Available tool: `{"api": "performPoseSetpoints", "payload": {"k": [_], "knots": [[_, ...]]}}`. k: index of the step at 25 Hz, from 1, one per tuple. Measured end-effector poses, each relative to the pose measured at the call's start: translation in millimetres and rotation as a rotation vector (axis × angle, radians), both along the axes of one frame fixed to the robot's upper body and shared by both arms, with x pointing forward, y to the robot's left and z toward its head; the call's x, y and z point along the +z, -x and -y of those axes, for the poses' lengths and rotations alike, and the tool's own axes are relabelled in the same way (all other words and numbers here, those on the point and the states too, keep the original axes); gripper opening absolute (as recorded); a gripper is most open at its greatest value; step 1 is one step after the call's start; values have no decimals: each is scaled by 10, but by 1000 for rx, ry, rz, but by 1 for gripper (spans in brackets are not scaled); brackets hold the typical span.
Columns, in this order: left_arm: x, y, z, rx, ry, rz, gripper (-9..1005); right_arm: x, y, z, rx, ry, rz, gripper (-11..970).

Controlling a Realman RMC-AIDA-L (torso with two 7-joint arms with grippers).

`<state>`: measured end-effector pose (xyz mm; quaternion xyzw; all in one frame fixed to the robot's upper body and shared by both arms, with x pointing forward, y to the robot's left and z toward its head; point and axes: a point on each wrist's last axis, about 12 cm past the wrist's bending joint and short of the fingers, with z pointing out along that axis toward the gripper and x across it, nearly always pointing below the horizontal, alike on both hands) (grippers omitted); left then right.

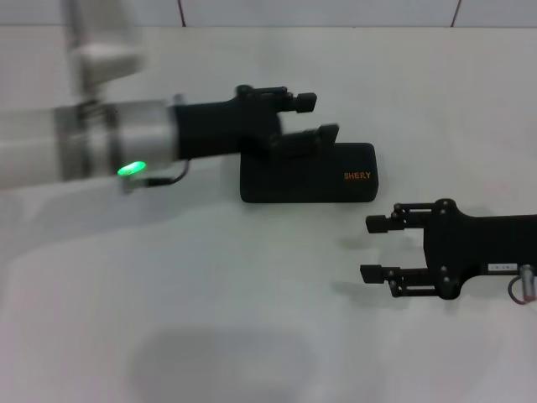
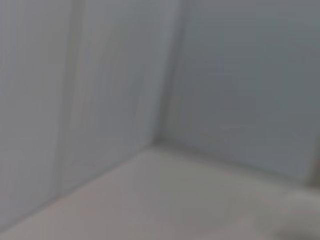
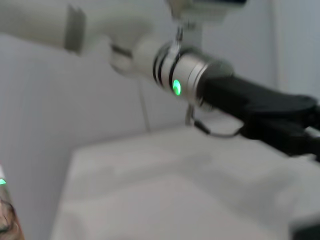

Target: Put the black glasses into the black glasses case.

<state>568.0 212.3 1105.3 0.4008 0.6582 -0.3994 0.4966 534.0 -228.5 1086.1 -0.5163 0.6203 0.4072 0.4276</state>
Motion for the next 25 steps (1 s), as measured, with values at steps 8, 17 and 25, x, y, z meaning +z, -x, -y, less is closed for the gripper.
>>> {"api": "performPoseSetpoints", "payload": {"k": [8, 17, 25], "knots": [[-24, 732, -648, -259, 86, 151, 607, 4, 186, -67, 115, -127, 151, 653], [-105, 844, -698, -281, 53, 148, 606, -99, 161, -253, 162, -137, 156, 653], [-100, 827, -707, -269, 55, 152, 607, -123, 197, -215, 152, -150, 219, 653]]}}
